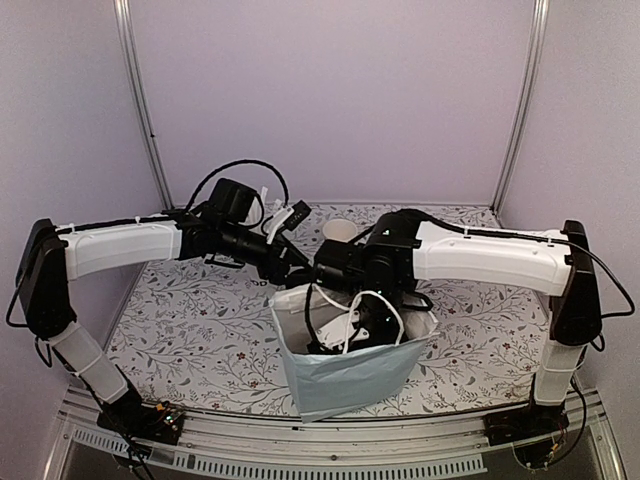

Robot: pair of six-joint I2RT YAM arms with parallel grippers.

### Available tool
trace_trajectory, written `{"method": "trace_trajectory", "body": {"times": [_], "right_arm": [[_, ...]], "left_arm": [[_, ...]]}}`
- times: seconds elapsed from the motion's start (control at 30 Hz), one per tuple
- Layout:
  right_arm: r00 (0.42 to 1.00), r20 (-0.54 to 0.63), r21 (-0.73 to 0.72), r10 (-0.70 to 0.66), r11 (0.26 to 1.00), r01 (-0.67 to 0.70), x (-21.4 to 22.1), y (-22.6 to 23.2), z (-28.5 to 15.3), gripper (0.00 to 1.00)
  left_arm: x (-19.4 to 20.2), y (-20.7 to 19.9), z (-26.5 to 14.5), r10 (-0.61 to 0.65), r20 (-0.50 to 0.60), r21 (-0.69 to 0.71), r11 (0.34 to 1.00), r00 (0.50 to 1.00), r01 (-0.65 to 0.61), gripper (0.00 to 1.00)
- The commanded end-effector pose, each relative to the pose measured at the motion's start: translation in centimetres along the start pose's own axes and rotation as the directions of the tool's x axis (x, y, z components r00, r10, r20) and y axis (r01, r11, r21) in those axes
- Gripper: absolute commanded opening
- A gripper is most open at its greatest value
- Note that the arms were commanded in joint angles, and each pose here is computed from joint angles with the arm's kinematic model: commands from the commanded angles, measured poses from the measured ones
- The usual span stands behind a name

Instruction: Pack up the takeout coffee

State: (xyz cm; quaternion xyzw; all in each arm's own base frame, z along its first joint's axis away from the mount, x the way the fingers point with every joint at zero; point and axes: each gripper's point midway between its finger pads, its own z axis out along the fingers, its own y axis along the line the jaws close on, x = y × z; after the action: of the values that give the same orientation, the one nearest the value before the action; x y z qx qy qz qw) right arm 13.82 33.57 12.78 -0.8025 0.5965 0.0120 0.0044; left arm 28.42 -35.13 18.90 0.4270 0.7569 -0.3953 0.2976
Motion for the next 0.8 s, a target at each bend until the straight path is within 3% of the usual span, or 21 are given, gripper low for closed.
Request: {"method": "trace_trajectory", "body": {"times": [0.0,0.2,0.47,0.77], "right_arm": [[0.996,-0.088,0.042,0.027,0.999,-0.023,1.0,-1.2,1.8,0.55],[1.000,-0.024,0.105,-0.007,0.994,0.009,-0.2,-2.2,-1.4,0.64],[0.995,0.091,0.138,-0.047,0.990,0.034,-1.7,-2.2,-4.8,0.86],[0.987,0.151,0.176,-0.050,0.984,0.023,-1.8,-2.0,-7.3,0.99]], "left_arm": [[-1.4,-0.2,-1.3,0.024,0.050,-0.013,1.000,0.998,-0.023,0.66],[-2.3,-0.5,-2.1,0.041,0.073,-0.030,0.999,0.997,-0.039,0.67],[-3.8,-1.1,-3.9,0.075,0.098,-0.076,0.995,0.992,-0.067,0.71],[-4.7,-4.0,-7.0,0.075,0.118,-0.053,0.996,0.990,-0.069,0.73]]}}
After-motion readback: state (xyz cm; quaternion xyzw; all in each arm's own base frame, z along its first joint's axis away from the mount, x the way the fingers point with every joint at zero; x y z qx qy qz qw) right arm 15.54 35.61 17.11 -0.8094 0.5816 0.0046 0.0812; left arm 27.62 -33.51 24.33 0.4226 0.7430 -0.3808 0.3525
